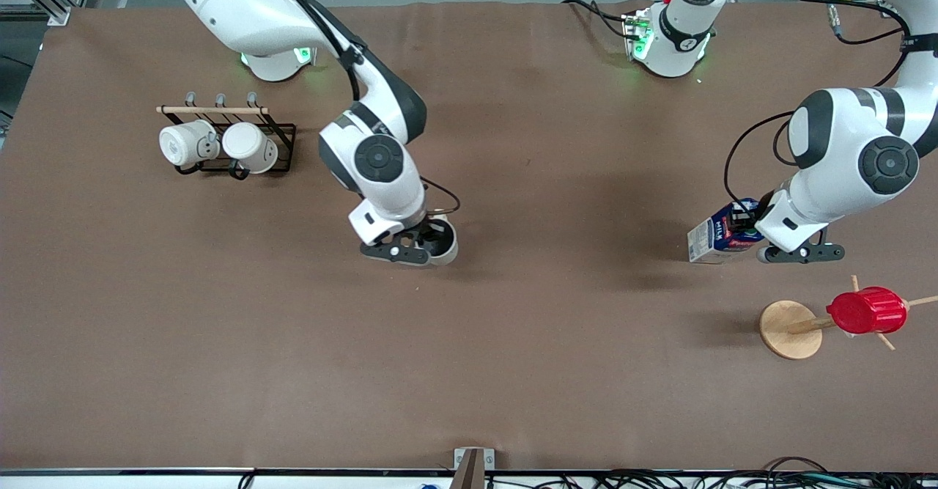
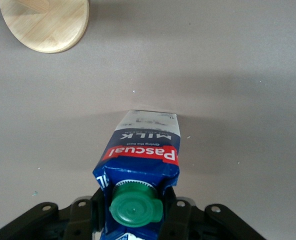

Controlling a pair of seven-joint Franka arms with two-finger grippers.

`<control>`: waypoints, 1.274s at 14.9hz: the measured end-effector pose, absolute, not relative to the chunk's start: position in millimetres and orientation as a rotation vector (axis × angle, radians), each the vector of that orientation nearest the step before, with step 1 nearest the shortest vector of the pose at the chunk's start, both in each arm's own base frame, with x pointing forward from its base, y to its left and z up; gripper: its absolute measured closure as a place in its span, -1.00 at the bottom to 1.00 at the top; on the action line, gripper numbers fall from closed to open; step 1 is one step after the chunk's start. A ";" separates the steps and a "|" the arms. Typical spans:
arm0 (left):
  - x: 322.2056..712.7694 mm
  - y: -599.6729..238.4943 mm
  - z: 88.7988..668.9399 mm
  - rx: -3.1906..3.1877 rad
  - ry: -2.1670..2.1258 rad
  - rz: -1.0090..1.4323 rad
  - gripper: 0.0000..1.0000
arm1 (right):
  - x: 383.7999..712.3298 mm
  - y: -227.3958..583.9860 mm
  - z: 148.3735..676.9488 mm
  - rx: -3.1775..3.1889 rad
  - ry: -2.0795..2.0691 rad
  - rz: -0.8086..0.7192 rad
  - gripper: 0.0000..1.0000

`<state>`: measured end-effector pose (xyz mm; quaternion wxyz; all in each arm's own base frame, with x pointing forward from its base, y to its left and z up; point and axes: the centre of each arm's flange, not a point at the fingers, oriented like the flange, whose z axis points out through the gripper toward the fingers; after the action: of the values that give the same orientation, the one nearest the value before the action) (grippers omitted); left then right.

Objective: Place cup and milk on table
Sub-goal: 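Carry the white mug to the table middle with the right gripper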

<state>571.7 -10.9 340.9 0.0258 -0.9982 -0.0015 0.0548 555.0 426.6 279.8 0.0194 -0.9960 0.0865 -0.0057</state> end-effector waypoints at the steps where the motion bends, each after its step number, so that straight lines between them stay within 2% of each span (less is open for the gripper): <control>1: 571.5 -11.0 340.7 -3.085 -0.004 0.170 0.16 | 553.3 438.1 275.8 -3.086 0.264 -0.019 0.92; 9: 572.6 -11.4 343.4 -3.086 -0.003 0.155 0.16 | 525.0 492.9 244.6 -3.076 0.262 -0.095 0.92; 12: 580.7 -12.2 361.1 -3.089 -0.004 0.102 0.16 | 524.0 495.1 239.0 -3.075 0.283 -0.099 0.92; 14: 590.1 -15.6 380.6 -3.090 0.002 0.060 0.16 | 526.1 494.1 240.1 -3.071 0.305 -0.103 0.68; 19: 611.9 -64.7 424.2 -3.088 0.115 0.038 0.16 | 546.4 485.0 266.2 -3.029 0.362 -0.125 -0.37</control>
<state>611.9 -64.7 424.2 0.0258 -0.9989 0.0372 0.0123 546.4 485.0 266.2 0.0441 -0.9911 0.1186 -0.0407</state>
